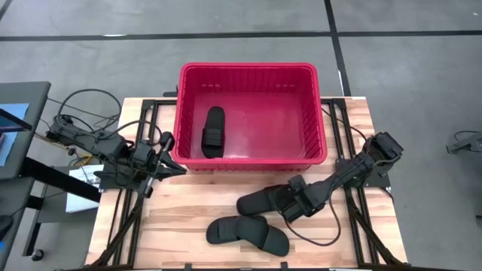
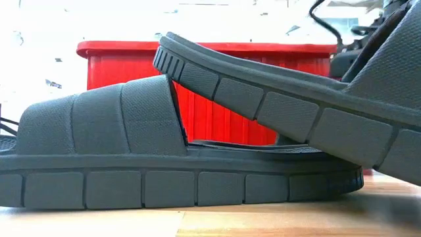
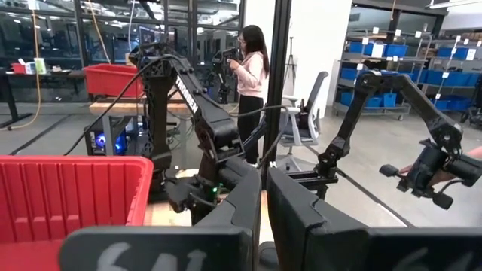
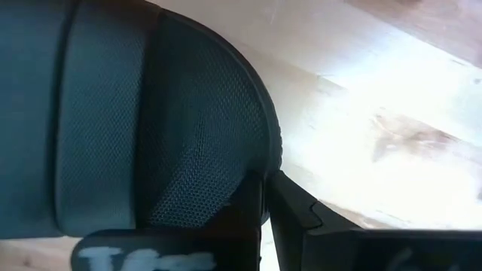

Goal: Pick and place slides into bin
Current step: Put the top slide into the organizer bin

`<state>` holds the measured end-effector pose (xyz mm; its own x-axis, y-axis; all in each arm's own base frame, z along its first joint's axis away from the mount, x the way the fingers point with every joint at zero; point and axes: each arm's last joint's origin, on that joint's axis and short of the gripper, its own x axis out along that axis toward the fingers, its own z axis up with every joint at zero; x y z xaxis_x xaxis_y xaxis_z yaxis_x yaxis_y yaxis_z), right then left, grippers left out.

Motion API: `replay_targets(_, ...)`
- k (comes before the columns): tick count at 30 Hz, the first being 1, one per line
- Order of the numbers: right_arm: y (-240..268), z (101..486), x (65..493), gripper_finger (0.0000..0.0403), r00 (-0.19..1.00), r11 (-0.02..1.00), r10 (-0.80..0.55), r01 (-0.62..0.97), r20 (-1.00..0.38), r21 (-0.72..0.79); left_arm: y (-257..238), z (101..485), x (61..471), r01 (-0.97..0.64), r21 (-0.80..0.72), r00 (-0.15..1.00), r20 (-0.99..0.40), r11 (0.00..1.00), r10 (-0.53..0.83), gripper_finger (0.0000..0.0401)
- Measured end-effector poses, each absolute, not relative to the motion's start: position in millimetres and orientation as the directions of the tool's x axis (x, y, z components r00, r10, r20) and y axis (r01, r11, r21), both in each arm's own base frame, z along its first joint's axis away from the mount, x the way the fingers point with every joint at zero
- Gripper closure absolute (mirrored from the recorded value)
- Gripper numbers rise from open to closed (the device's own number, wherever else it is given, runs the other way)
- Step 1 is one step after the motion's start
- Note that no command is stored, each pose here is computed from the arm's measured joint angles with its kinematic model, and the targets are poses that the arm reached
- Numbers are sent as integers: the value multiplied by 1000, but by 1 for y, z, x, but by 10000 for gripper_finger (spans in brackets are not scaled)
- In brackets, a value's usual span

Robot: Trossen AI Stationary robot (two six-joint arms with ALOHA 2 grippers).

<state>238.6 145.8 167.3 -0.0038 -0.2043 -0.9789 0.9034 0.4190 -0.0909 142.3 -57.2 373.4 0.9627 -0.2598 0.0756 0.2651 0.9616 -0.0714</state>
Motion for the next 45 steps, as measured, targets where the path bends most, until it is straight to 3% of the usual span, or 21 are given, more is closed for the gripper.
replay_targets(21,146,215,199,402,110,341,-313,940,-943,-4,-57,372,142,263,-67,964,63,962,-259,386)
replay_targets(37,136,254,175,402,322,402,-328,898,-888,177,-56,370,143,216,-71,976,41,974,-213,386)
replay_targets(45,138,279,166,402,437,493,-285,830,-853,260,-56,370,143,215,-74,976,36,974,-212,386)
